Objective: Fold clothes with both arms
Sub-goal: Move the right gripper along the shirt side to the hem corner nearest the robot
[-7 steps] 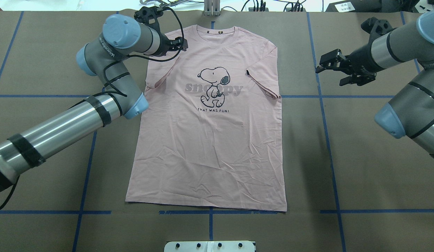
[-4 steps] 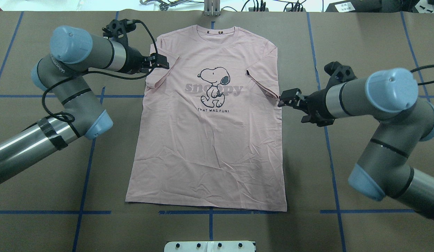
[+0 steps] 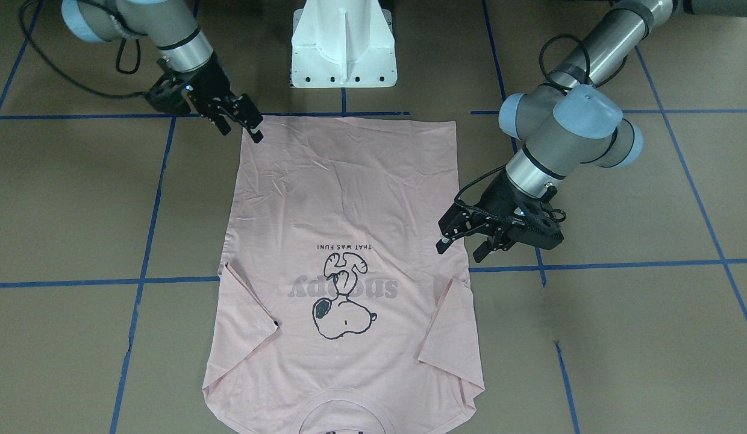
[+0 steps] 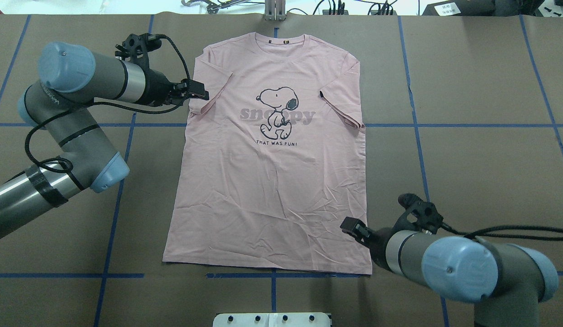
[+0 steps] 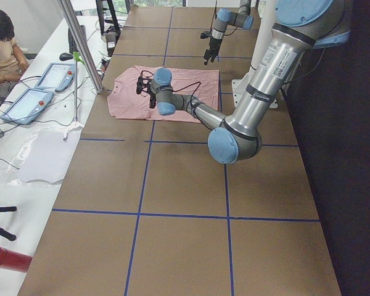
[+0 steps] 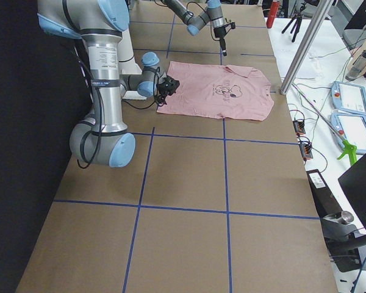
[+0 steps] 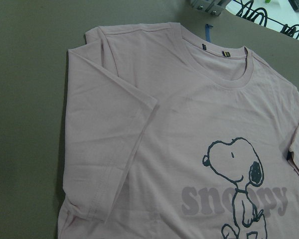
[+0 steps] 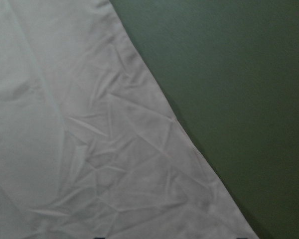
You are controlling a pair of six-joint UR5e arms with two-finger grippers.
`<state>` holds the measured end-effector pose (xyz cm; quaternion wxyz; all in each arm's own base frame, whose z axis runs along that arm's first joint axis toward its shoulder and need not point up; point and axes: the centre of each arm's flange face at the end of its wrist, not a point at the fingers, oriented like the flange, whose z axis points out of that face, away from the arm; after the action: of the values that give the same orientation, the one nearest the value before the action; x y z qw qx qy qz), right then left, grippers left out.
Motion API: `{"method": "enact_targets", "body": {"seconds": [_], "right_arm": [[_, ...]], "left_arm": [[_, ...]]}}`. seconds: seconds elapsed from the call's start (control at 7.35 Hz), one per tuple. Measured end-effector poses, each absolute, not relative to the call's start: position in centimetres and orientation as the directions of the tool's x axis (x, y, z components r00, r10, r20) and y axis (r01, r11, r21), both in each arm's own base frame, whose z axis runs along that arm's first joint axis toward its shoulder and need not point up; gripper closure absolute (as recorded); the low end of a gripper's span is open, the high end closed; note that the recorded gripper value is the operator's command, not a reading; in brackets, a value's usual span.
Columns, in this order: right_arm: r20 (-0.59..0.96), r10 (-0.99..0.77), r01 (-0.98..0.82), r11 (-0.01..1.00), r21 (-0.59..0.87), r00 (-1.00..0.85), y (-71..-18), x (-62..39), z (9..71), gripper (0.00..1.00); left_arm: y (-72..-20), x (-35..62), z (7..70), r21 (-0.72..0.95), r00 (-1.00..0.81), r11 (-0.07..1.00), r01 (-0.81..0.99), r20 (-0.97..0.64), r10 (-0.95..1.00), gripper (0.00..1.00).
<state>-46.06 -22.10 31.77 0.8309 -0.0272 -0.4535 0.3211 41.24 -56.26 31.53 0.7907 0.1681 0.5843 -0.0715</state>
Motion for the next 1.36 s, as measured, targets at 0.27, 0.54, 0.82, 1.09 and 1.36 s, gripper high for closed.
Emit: {"method": "enact_targets", "body": {"seconds": [0.27,0.54,0.82,1.09,1.36], "right_arm": [[0.677,0.585,-0.554,0.775,-0.306,0.445,-17.3,-48.3,33.2,0.25],[0.653,0.594,-0.576,0.767,-0.284,0.469,-16.0,-49.6,34.4,0.3],[0.64,0.596,-0.585,0.765,-0.269,0.485,-15.9,-50.2,35.5,0.44],[0.636,0.597,-0.588,0.764,-0.265,0.489,-15.9,-50.4,35.7,0.81],[0.635,0.599,-0.592,0.762,-0.263,0.488,-16.2,-50.4,35.7,1.0]], "left_arm": [[-56.3,41.2,31.6,0.182,0.308,0.933,0.311,-0.948,0.082,0.13],[-56.3,41.3,31.8,0.181,0.31,0.932,0.313,-0.947,0.08,0.13],[-56.3,41.4,31.9,0.18,0.312,0.933,0.312,-0.947,0.078,0.12],[-56.3,41.4,31.9,0.179,0.312,0.933,0.312,-0.947,0.078,0.12],[-56.3,41.4,32.0,0.178,0.313,0.933,0.313,-0.947,0.075,0.11]]}}
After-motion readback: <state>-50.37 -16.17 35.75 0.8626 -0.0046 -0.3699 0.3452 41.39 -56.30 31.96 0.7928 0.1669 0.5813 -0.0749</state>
